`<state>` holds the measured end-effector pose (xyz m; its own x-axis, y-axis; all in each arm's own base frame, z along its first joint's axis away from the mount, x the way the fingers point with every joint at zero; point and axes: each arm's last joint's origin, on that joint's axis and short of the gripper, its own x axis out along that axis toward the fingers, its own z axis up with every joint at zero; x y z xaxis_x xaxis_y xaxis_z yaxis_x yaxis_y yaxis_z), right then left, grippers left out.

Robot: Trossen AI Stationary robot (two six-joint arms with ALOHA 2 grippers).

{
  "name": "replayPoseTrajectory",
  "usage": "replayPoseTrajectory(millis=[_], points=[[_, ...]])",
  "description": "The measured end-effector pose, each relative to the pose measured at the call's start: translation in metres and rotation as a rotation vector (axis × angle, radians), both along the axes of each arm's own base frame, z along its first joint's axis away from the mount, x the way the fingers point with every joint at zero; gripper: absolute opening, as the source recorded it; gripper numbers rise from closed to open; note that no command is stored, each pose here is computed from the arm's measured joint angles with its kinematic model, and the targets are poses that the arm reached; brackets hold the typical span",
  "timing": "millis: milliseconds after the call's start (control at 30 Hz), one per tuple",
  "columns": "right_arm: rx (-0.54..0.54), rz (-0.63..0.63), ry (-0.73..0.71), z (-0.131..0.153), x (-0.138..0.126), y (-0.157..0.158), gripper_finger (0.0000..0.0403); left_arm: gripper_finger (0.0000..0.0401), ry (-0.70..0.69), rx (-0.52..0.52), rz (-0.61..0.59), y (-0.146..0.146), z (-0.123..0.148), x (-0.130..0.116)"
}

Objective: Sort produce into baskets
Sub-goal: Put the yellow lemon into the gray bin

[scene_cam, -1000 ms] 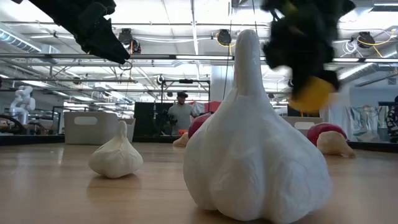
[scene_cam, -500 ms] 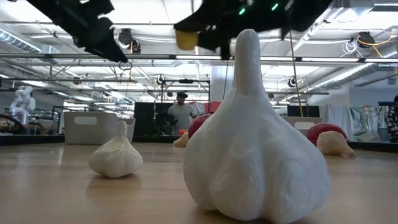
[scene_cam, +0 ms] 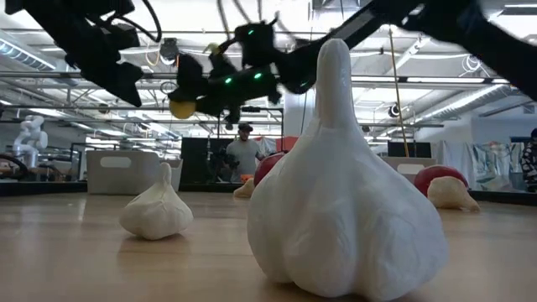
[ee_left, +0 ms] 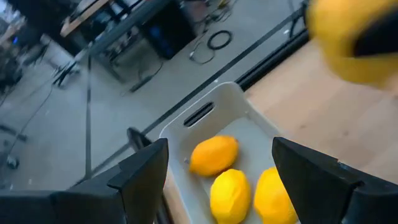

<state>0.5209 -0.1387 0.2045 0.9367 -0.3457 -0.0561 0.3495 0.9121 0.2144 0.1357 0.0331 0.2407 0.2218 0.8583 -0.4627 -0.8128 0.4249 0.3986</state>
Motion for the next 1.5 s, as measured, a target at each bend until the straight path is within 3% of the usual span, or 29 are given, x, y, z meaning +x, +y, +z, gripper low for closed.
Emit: replayPoseTrajectory(millis=[200, 400, 1033, 1267, 1500], points=[[0.059, 0.048, -0.011, -0.025, 0.039, -0.028, 0.0187, 0.0295, -0.002, 0.006, 0.061, 0.007, 0.0, -0.002], [0.051, 0.048, -0.041, -0.045, 0.059, -0.035, 0.0188, 0.0295, 0.001, 0.006, 0.062, 0.008, 0.0, -0.002], [0.072, -0.008, 0.041, -0.056, 0.057, -0.046, 0.0256, 0.0295, 0.0, 0.004, 0.061, 0.008, 0.0, -0.002], [0.117, 0.029, 0.159, -0.026, 0.048, -0.043, 0.0256, 0.0295, 0.0, 0.003, 0.06, 0.008, 0.0, -0.002], [0.224, -0.001, 0.492, 0.018, 0.014, -0.036, 0.0256, 0.0295, 0.0, 0.002, 0.059, 0.008, 0.0, -0.002]])
